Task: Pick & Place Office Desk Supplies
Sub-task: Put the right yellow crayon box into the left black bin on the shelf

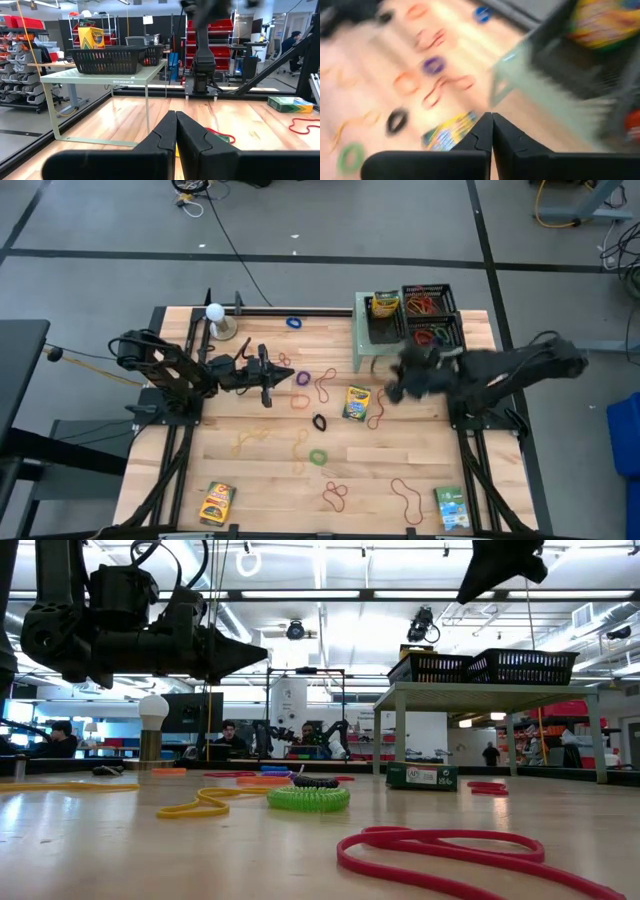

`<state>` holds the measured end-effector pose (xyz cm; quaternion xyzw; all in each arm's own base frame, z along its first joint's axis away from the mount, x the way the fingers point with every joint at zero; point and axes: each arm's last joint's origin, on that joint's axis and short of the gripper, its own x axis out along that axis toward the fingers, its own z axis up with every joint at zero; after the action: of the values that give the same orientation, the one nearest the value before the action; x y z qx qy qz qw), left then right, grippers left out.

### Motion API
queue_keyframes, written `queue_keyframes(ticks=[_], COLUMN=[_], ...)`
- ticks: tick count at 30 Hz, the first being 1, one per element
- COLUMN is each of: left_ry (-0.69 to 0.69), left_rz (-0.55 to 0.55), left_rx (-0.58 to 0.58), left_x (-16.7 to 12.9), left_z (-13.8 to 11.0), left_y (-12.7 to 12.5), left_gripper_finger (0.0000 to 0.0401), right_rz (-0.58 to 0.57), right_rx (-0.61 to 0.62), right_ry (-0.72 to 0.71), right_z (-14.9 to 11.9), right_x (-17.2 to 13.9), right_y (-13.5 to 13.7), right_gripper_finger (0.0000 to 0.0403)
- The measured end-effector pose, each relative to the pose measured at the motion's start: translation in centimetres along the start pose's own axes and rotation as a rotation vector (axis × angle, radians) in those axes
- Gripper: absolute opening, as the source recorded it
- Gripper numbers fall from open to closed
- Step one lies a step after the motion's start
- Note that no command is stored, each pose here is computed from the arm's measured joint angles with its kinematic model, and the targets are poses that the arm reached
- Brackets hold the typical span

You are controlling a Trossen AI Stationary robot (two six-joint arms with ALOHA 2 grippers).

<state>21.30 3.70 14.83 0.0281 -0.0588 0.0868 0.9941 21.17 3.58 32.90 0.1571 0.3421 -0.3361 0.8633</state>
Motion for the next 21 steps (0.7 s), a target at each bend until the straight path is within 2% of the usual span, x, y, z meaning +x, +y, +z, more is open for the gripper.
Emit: queue_keyframes(ticks=[4, 8, 13, 21], left_ry=[0.002, 0.005, 0.006, 0.006], left_rz=[0.000, 0.000, 0.000, 0.000], left_rx=[0.000, 0.004, 0.005, 0.005], left_x=[0.0, 0.0, 0.0, 0.0], left_z=[0.0, 0.0, -0.1, -0.1], left_y=[0.0, 0.0, 0.0, 0.0], left_gripper_finger=[0.0010, 0.0010, 0.0010, 0.0010], right_rz=[0.043, 0.115, 0.157, 0.216], right_rx=[-0.093, -0.151, -0.126, -0.205], right_ry=[0.063, 0.250, 0.437, 0.791], right_z=[-2.7, -5.7, -8.6, -14.0], right_x=[0.7, 1.1, 0.6, -1.4], right_y=[3.8, 6.4, 8.1, 10.2], right_gripper_finger=[0.0012, 0.0012, 0.0013, 0.0015])
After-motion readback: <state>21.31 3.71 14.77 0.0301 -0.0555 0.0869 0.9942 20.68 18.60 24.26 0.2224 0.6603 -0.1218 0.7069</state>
